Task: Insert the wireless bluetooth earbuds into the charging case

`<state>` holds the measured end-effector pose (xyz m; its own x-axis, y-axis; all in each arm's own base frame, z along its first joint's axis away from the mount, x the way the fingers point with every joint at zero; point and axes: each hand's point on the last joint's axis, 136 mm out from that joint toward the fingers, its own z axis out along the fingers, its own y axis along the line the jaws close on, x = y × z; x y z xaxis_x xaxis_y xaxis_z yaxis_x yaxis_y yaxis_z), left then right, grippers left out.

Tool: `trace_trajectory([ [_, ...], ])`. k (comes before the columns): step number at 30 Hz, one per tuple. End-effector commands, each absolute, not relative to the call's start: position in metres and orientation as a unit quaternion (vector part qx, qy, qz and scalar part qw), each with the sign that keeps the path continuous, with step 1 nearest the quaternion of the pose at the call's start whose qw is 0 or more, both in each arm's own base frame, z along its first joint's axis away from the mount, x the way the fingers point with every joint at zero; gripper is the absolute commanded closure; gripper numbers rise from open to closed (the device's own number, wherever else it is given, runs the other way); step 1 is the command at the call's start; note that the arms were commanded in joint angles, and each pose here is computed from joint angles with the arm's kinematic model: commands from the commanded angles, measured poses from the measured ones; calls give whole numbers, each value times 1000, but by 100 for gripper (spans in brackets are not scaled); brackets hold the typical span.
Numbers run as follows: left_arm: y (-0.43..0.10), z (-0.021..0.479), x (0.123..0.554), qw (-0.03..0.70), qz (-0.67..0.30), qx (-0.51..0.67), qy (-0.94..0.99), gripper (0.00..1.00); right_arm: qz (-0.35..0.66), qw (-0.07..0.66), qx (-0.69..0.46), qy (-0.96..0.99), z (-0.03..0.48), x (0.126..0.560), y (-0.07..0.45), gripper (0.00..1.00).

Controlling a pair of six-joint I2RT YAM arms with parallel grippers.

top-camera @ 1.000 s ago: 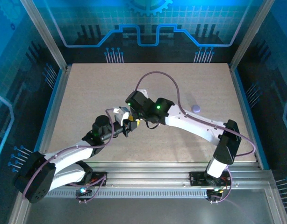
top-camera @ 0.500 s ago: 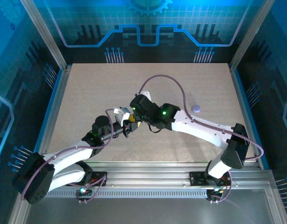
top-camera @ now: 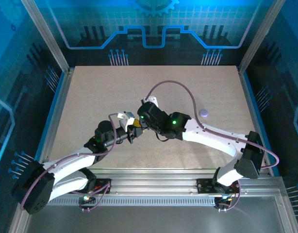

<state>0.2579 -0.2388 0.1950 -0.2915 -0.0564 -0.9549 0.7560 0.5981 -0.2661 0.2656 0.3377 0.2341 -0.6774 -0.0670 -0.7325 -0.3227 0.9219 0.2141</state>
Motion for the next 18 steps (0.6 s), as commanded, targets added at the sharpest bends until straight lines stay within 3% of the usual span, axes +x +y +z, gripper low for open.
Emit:
trace_trajectory([
  [1, -239, 233, 266, 584, -378, 238, 678, 89, 181, 377, -137, 898, 234, 246, 347, 83],
  [18, -239, 241, 265, 593, -378, 242, 668, 88, 186, 357, -133, 906, 220, 243, 353, 83],
])
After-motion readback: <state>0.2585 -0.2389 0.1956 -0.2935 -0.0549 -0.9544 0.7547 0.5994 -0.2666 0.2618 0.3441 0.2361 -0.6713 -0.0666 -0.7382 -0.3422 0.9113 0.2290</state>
